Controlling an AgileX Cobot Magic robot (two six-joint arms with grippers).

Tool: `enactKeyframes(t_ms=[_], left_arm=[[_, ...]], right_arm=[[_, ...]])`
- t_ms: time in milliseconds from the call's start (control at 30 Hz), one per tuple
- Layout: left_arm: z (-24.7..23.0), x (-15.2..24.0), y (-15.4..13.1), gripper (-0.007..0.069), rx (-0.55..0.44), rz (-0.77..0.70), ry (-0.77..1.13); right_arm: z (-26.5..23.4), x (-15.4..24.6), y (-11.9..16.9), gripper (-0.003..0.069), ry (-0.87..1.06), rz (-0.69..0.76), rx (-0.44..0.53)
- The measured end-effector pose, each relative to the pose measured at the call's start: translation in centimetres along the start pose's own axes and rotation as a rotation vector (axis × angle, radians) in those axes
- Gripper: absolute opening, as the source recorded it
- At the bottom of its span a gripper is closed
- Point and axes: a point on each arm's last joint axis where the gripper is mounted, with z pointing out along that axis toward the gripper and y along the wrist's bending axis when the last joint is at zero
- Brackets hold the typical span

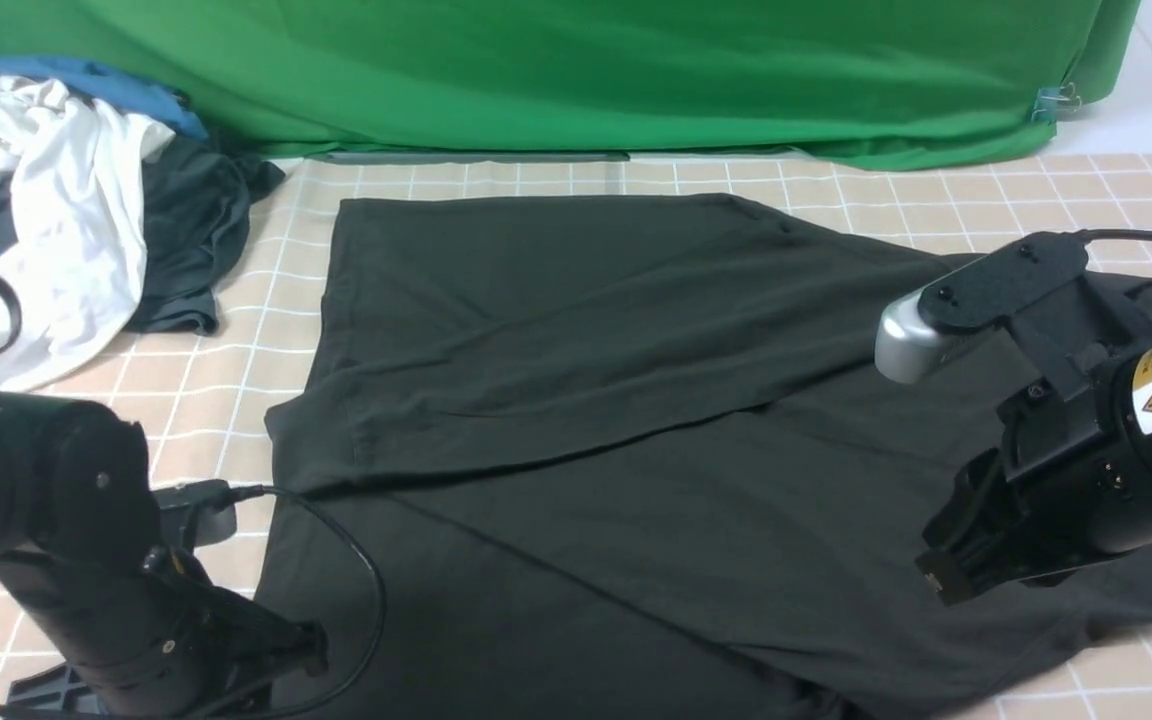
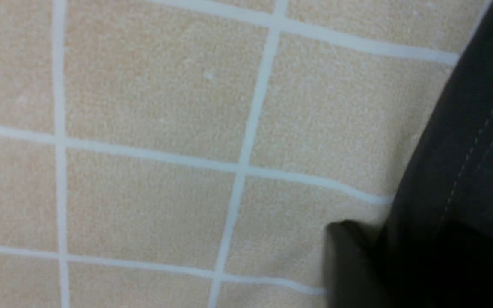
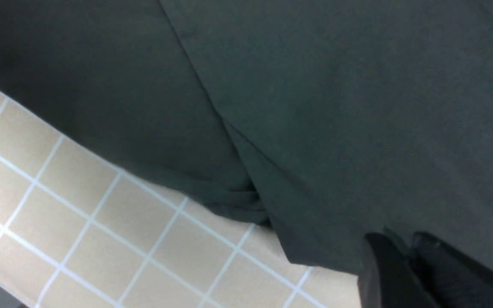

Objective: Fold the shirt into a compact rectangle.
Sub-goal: 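Grasp the near edge of the shirt at its hem and shoulder corners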

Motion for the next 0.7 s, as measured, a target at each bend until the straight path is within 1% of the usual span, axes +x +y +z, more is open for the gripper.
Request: enactKeyframes(t_ms=[33, 67, 100, 133, 167, 233, 267, 300, 333, 400, 467, 500, 533, 567, 600, 633, 667, 700], left_arm=[[0.0, 0.0, 0.0, 0.0218, 0.000, 0.002, 0.000], [-0.3, -0.2, -0.2, 0.0122, 0.007, 0.013, -0.002], [-0.3, -0.2, -0.2, 0.0100, 0.007, 0.016, -0.002], [-0.6, -0.3, -0.2, 0.0053, 0.008, 0.024, 0.003], [-1.1, -0.3, -0.3, 0.0037, 0.010, 0.028, -0.005], [-2.2, -0.1, -0.2, 0.0030, 0.013, 0.034, -0.030], [-3.1, 0.2, -0.1, 0.0030, 0.018, 0.032, -0.043], [-3.3, 0.3, -0.1, 0.0030, 0.021, 0.033, -0.052], [-4.1, 0.7, 0.0, 0.0030, 0.024, 0.036, -0.064], [-5.1, 1.6, 0.4, 0.0030, 0.013, 0.044, -0.067], [-5.9, 2.4, 0.8, 0.0030, -0.003, 0.046, -0.065], [-6.0, 2.5, 0.8, 0.0030, -0.003, 0.046, -0.066], [-6.4, 2.8, 1.1, 0.0030, -0.015, 0.045, -0.074], [-6.7, 3.1, 1.3, 0.0030, -0.023, 0.046, -0.084], [-7.1, 3.4, 1.5, 0.0030, -0.033, 0.049, -0.093], [-7.3, 3.5, 1.7, 0.0030, -0.042, 0.050, -0.102], [-7.3, 3.6, 1.7, 0.0030, -0.044, 0.050, -0.102], [-7.6, 3.7, 1.9, 0.0030, -0.058, 0.045, -0.115]], right_arm=[[0.0, 0.0, 0.0, 0.0123, 0.000, 0.000, 0.000], [0.0, 0.0, 0.0, 0.0124, 0.005, -0.004, 0.005], [0.0, 0.1, -0.1, 0.0124, 0.008, -0.006, 0.008], [0.0, 0.3, -0.3, 0.0126, 0.028, -0.012, 0.029], [0.0, 0.5, -0.6, 0.0127, 0.052, -0.008, 0.059], [-0.1, 0.8, -1.5, 0.0131, 0.090, 0.017, 0.117], [-0.3, 1.0, -2.6, 0.0133, 0.115, 0.051, 0.164], [-0.3, 1.0, -2.6, 0.0134, 0.115, 0.054, 0.165], [-0.5, 1.4, -4.2, 0.0136, 0.138, 0.116, 0.213], [-0.8, 2.1, -6.5, 0.0148, 0.168, 0.222, 0.261], [-0.9, 3.3, -8.8, 0.0177, 0.203, 0.337, 0.297], [-0.8, 3.5, -9.0, 0.0187, 0.211, 0.348, 0.299], [-0.7, 4.5, -10.2, 0.0234, 0.230, 0.414, 0.312], [-0.5, 5.3, -11.0, 0.0266, 0.241, 0.467, 0.317], [-0.2, 6.3, -11.9, 0.0330, 0.246, 0.533, 0.314], [0.2, 7.0, -12.1, 0.0367, 0.253, 0.567, 0.303], [0.3, 7.1, -12.3, 0.0386, 0.246, 0.583, 0.297], [1.1, 7.9, -12.4, 0.0458, 0.229, 0.625, 0.265]])
